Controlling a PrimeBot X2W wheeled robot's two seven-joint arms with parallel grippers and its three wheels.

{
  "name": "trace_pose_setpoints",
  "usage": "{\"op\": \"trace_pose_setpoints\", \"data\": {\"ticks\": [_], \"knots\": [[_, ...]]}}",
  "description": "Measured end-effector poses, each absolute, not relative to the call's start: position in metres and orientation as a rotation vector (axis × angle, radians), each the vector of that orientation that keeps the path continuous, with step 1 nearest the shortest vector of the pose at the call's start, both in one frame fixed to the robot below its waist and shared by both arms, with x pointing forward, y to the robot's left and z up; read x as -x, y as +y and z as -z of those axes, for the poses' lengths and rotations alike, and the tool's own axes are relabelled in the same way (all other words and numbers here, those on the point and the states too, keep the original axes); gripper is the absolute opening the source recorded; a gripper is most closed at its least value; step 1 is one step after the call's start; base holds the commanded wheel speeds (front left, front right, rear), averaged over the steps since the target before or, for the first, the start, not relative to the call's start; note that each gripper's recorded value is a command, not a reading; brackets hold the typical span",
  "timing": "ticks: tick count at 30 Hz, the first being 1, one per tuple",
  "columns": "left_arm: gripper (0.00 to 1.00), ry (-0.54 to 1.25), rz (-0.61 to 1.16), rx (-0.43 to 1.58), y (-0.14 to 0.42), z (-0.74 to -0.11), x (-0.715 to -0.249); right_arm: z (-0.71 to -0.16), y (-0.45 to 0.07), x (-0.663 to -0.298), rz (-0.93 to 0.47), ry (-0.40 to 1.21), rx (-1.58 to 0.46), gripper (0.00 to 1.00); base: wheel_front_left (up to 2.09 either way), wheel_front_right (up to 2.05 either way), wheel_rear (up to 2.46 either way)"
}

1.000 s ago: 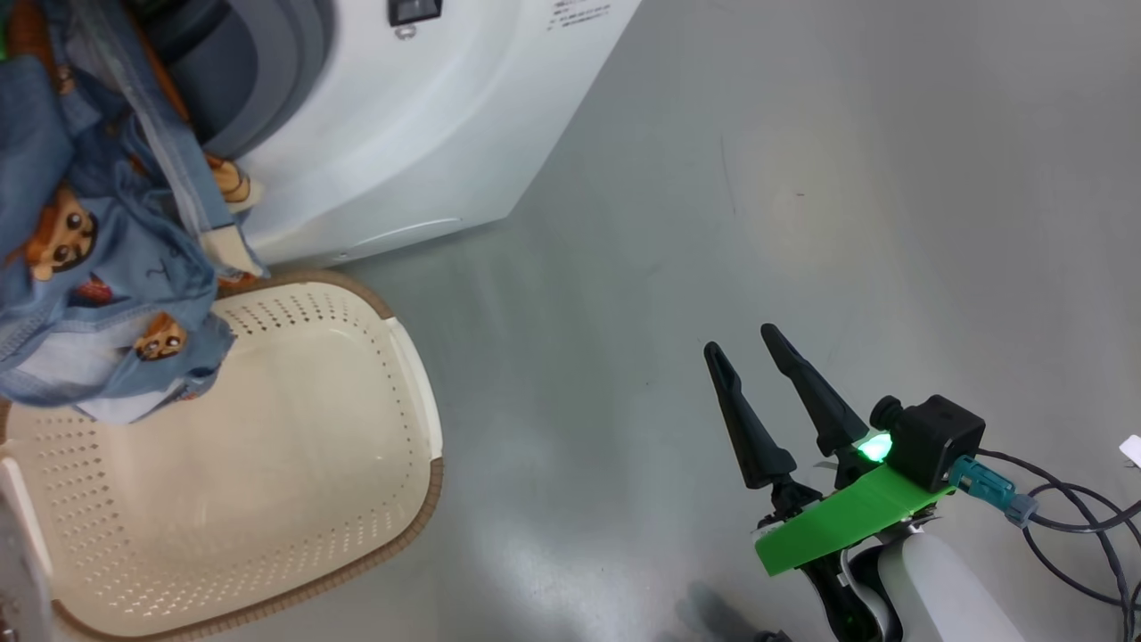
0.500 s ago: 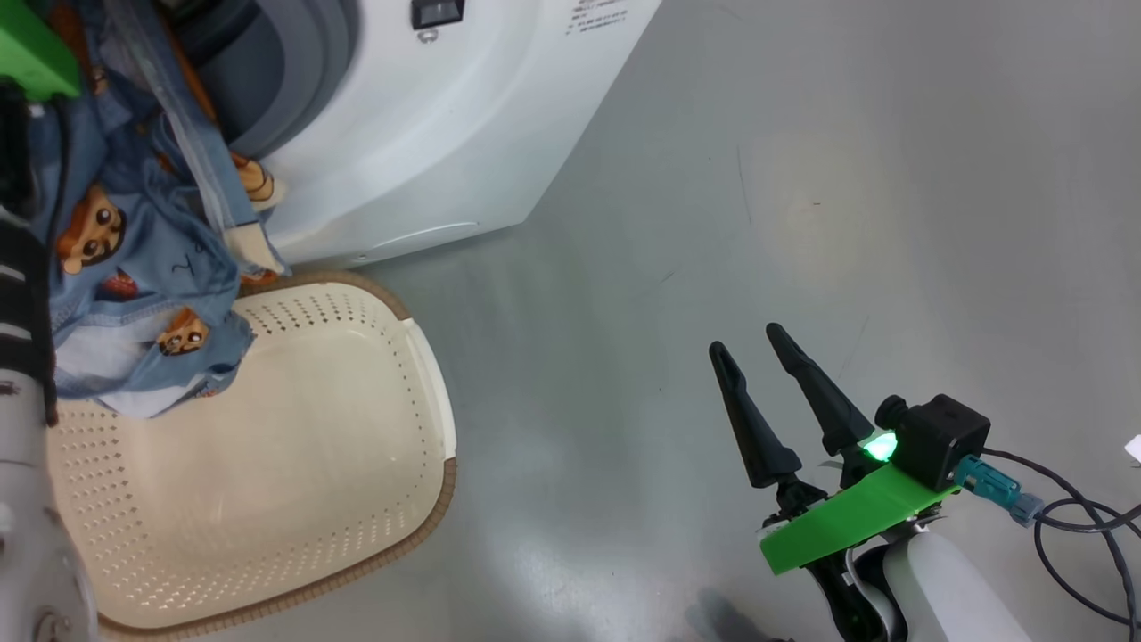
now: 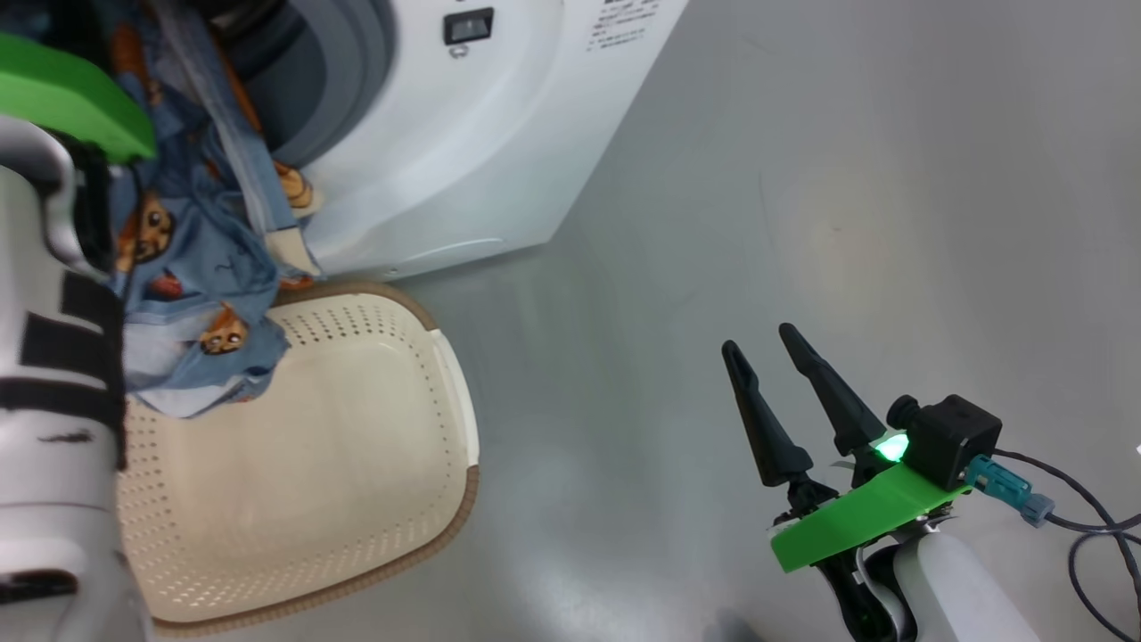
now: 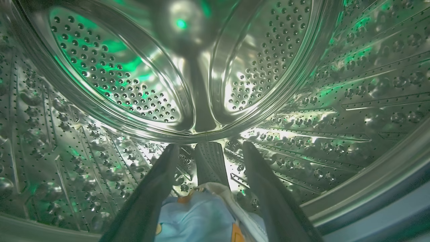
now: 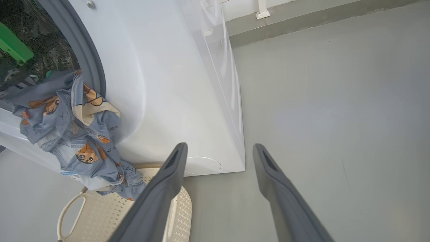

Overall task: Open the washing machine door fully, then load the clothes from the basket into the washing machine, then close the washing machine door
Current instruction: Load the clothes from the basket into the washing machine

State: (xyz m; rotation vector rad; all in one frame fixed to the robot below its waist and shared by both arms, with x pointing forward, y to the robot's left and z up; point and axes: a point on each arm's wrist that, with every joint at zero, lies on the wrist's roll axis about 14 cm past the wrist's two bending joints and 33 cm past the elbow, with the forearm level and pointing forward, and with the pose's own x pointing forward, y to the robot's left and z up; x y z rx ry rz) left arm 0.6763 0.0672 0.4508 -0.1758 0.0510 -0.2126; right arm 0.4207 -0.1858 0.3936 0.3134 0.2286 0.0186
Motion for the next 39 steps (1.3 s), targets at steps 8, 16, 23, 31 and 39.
{"op": "trace_pose_setpoints", "data": {"ticks": [8,16,23,31,39], "knots": [[1.0,0.041,0.218,0.195,0.07,-0.462,-0.65,-0.407,-0.183,-0.422,-0.042,0.194,-0.309,1.0,0.0,0.0,0.0],[1.0,0.043,0.213,0.205,0.078,-0.47,-0.611,-0.418,-0.18,-0.408,-0.059,0.179,-0.311,1.0,0.0,0.0,0.0],[1.0,0.015,0.201,0.203,0.091,-0.487,-0.581,-0.428,-0.178,-0.401,-0.08,0.157,-0.305,1.0,0.0,0.0,0.0],[1.0,0.037,0.205,0.197,0.103,-0.477,-0.539,-0.434,-0.169,-0.401,-0.114,0.142,-0.309,1.0,0.0,0.0,0.0],[1.0,0.063,0.219,0.251,0.101,-0.467,-0.495,-0.443,-0.159,-0.403,-0.152,0.119,-0.307,1.0,0.0,0.0,0.0]]}}
